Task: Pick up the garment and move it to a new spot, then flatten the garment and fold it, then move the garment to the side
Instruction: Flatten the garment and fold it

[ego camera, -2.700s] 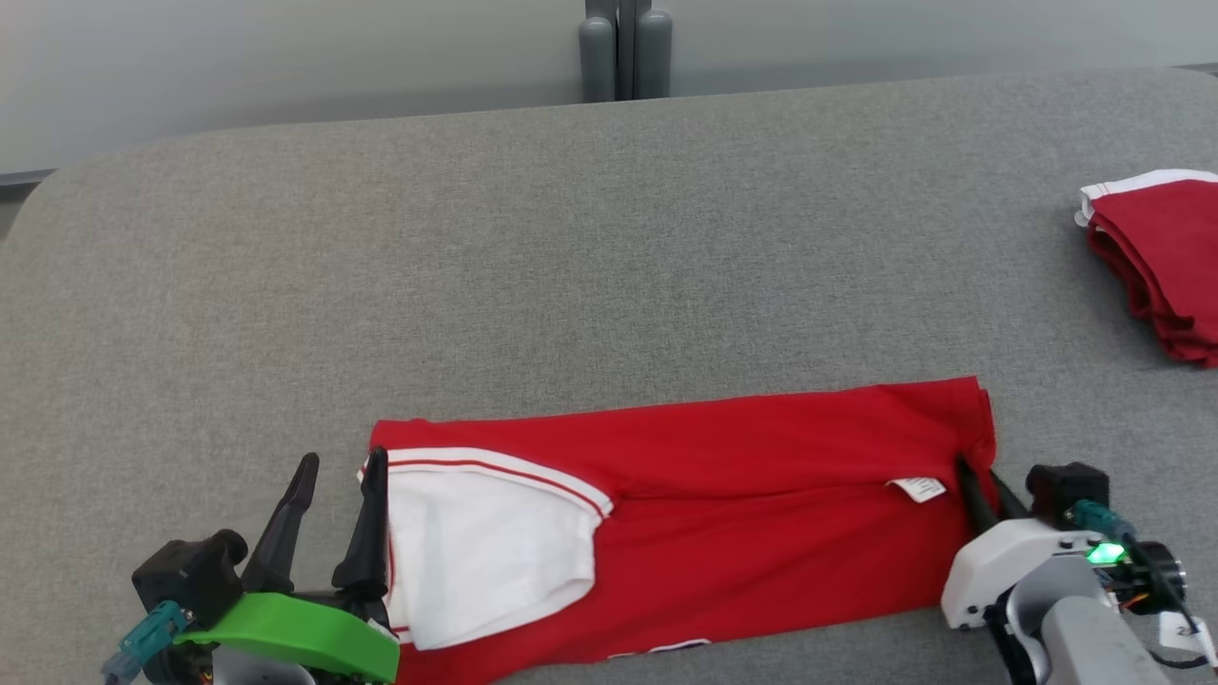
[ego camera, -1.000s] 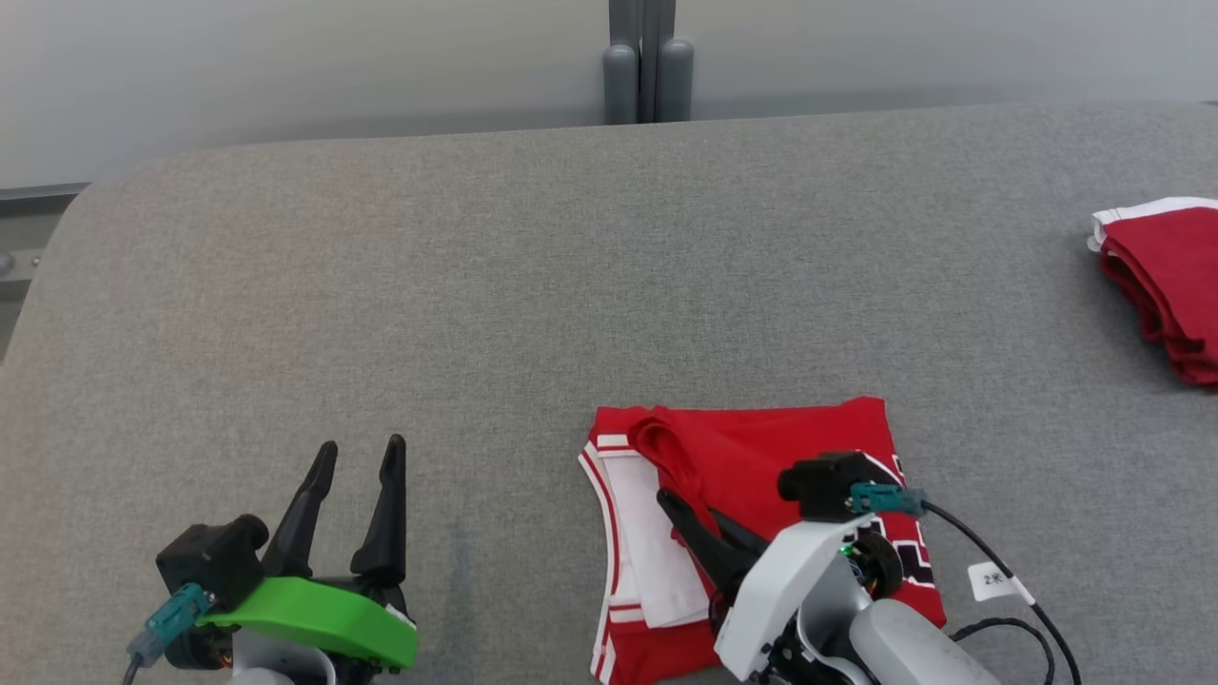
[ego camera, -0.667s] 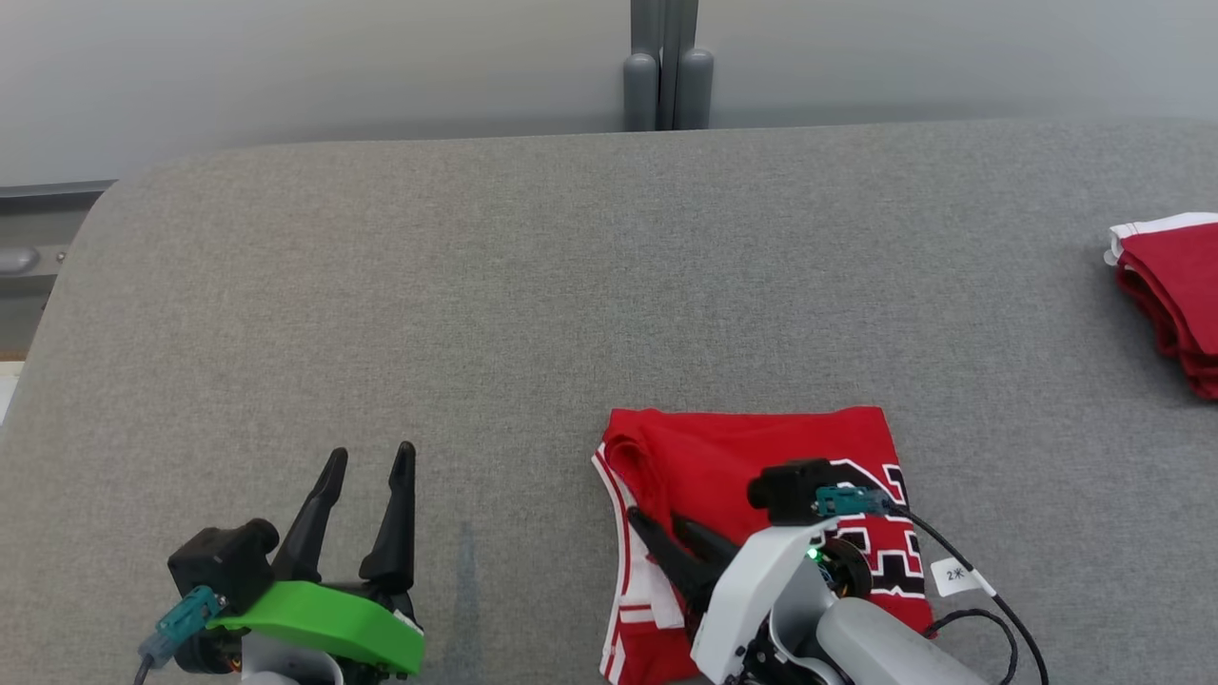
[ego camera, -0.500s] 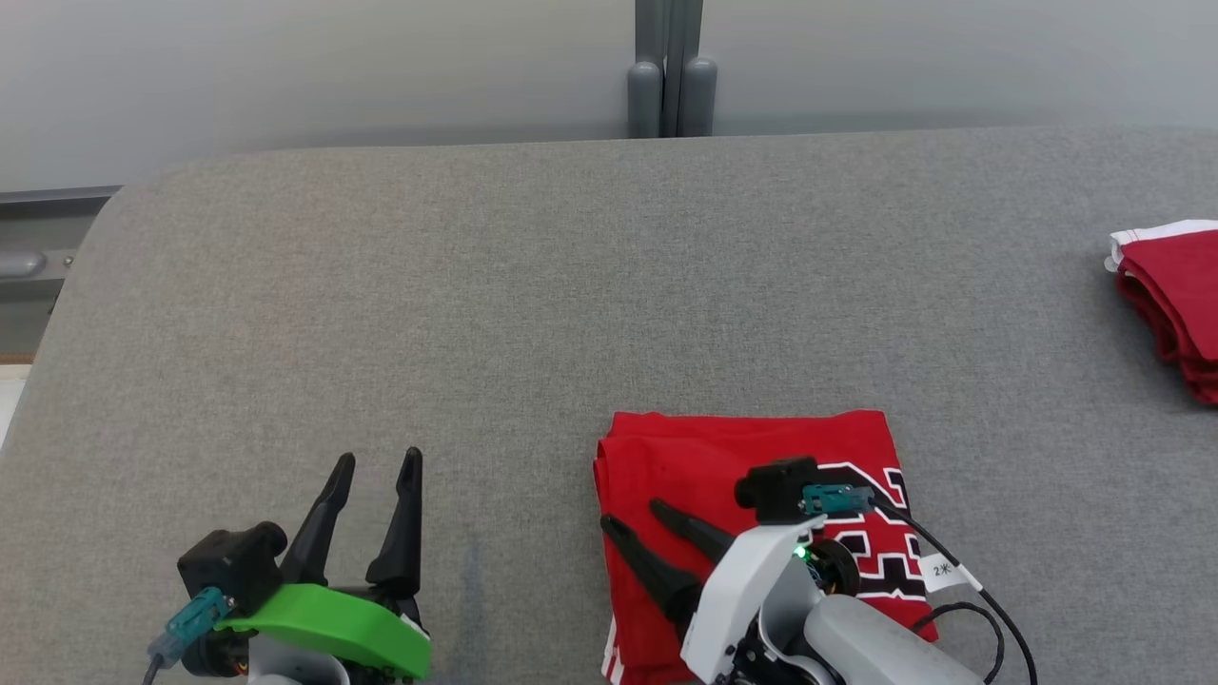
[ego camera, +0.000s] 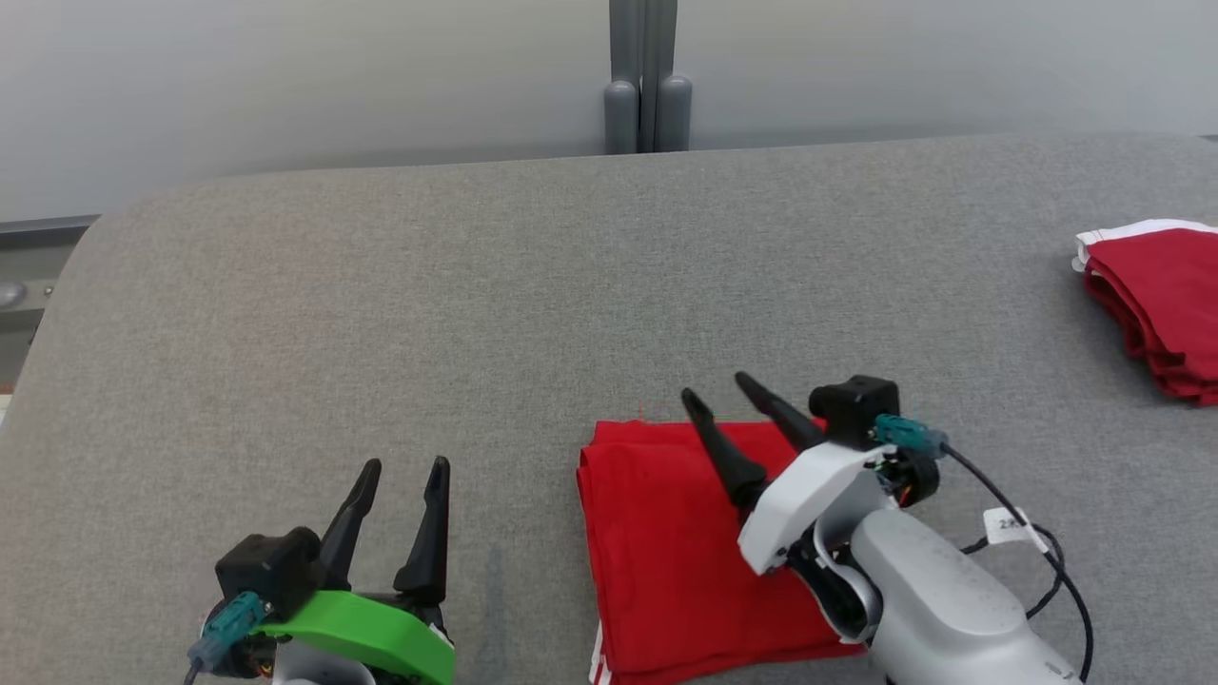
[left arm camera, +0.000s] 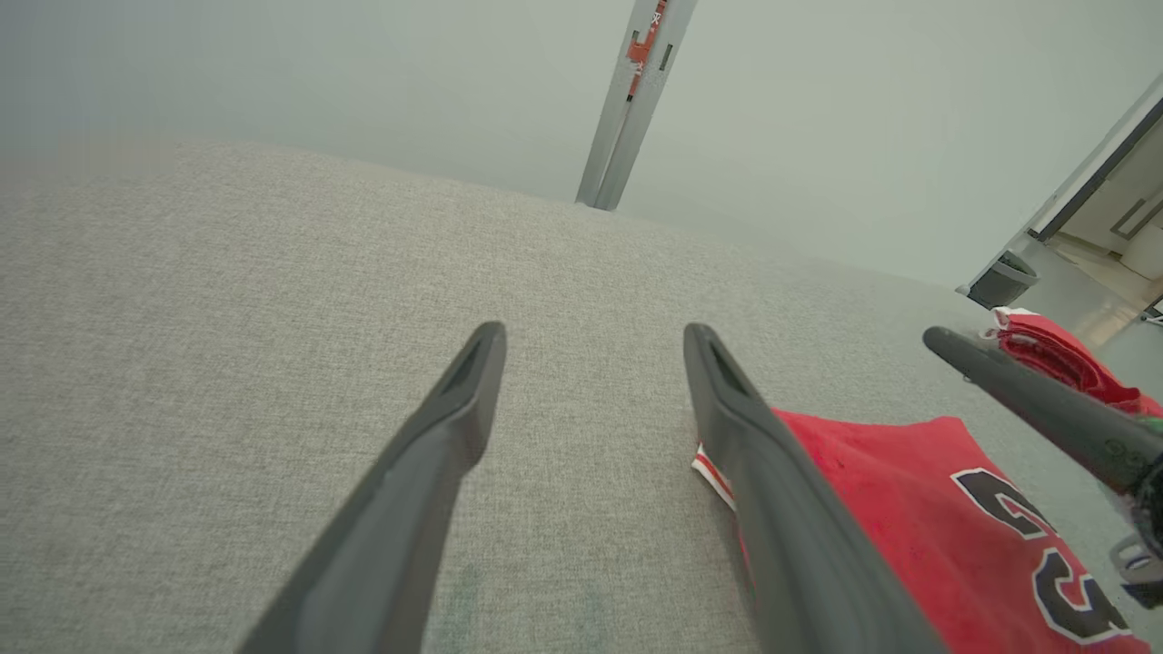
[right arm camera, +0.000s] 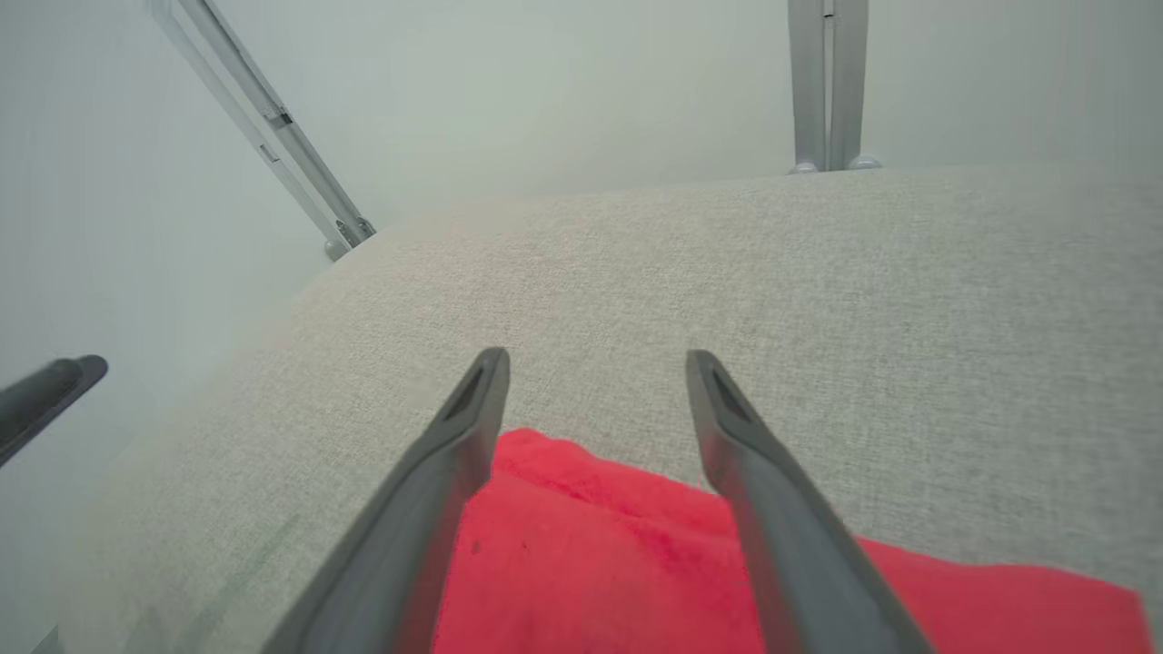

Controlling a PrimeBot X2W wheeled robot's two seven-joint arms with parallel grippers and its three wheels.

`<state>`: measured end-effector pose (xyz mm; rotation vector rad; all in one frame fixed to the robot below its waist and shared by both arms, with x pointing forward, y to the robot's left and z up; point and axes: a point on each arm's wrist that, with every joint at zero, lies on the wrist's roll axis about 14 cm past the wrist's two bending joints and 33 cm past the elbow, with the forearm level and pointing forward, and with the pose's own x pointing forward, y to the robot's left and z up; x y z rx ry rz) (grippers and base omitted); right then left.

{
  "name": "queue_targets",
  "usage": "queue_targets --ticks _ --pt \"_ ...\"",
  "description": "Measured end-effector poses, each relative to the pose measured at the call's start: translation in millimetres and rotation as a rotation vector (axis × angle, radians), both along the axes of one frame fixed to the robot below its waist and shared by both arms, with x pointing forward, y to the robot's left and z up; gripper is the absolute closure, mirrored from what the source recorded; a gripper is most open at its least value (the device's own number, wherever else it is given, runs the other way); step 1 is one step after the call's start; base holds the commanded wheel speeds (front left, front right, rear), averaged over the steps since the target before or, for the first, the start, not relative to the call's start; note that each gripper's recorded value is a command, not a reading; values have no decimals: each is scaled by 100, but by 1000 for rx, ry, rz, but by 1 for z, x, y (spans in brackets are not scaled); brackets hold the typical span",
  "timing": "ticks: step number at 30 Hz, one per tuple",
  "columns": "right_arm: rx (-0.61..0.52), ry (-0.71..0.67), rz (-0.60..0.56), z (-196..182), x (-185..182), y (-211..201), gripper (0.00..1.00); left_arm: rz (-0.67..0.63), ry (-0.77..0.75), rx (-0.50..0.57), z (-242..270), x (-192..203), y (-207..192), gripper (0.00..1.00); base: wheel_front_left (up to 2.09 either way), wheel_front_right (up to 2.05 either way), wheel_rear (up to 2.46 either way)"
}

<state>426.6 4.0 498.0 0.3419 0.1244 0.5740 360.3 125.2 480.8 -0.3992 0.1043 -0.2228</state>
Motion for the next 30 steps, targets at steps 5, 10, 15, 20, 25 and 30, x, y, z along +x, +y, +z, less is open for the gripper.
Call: queue_targets --ticks 5,10,15,20,25,30 --pt "-62 -72 -148 8 13 -51 0 27 -47 43 11 7 0 0 0 0 0" --pt "-132 -128 -307 11 10 -108 0 73 -109 85 27 11 8 0 0 0 0" --pt "-186 -184 -419 18 -7 -145 0 94 -121 108 26 3 14 0 0 0 0" --pt "-216 -223 -507 25 -28 -174 0 124 -119 103 23 -5 21 0 0 0 0" --pt "-193 -205 -532 19 -44 -181 0 150 -101 109 14 -14 31 0 0 0 0" --pt "-175 -192 -549 16 -52 -187 0 155 -80 107 6 -20 32 0 0 0 0"
